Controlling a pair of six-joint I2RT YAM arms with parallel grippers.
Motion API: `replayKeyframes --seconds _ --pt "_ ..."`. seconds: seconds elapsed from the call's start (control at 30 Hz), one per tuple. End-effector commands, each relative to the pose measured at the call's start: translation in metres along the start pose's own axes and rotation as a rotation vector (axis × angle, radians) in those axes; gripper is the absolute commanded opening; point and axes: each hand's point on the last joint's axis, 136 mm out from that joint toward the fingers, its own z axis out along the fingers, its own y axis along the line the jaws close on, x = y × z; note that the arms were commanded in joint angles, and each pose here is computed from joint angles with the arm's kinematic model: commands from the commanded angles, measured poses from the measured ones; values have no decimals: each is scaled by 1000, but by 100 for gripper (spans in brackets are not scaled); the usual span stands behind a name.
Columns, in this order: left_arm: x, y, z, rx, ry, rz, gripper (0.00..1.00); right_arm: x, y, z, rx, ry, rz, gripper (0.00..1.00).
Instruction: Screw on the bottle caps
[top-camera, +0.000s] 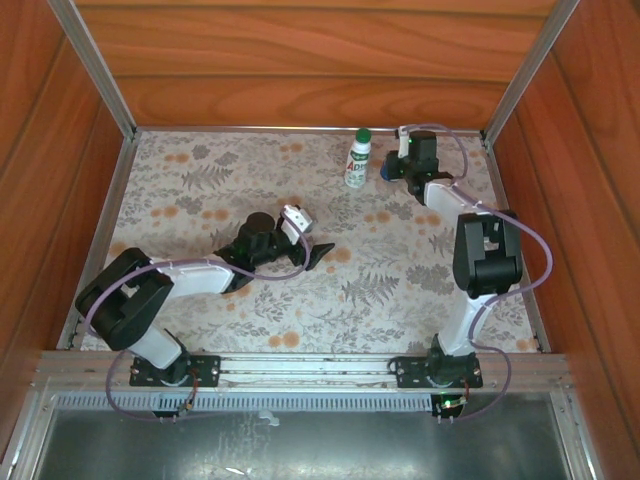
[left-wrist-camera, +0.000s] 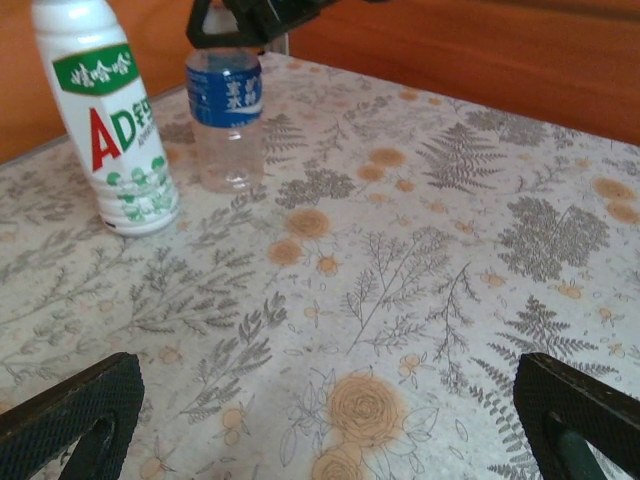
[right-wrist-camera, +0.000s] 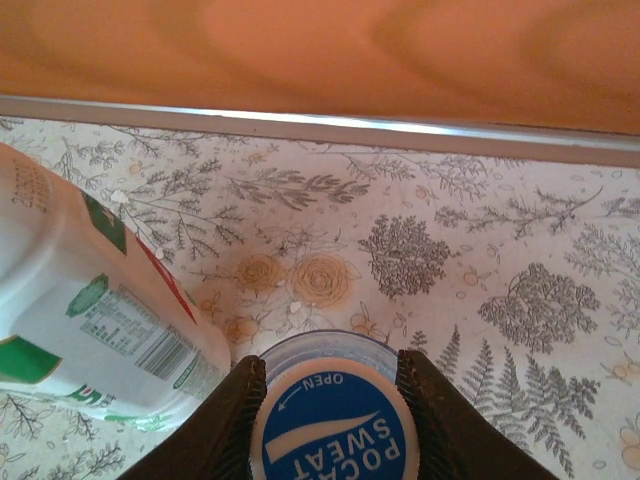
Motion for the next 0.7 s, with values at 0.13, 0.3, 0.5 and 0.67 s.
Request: replayKeyframes --seconds 0.13,0.3,0.5,0.67 --pt "-5 6 -3 -40 -17 12 100 -14 2 -5 -35 -6 -59 70" --pt "-10 30 -23 -107 -44 -15 100 -41 2 -37 -26 -73 -70 90" --pt "-15 82 -68 -258 -92 -94 100 -45 6 -98 -35 -177 -32 90" --pt "-15 122 -115 -447 -86 -83 100 2 13 -136 -62 -189 -7 98"
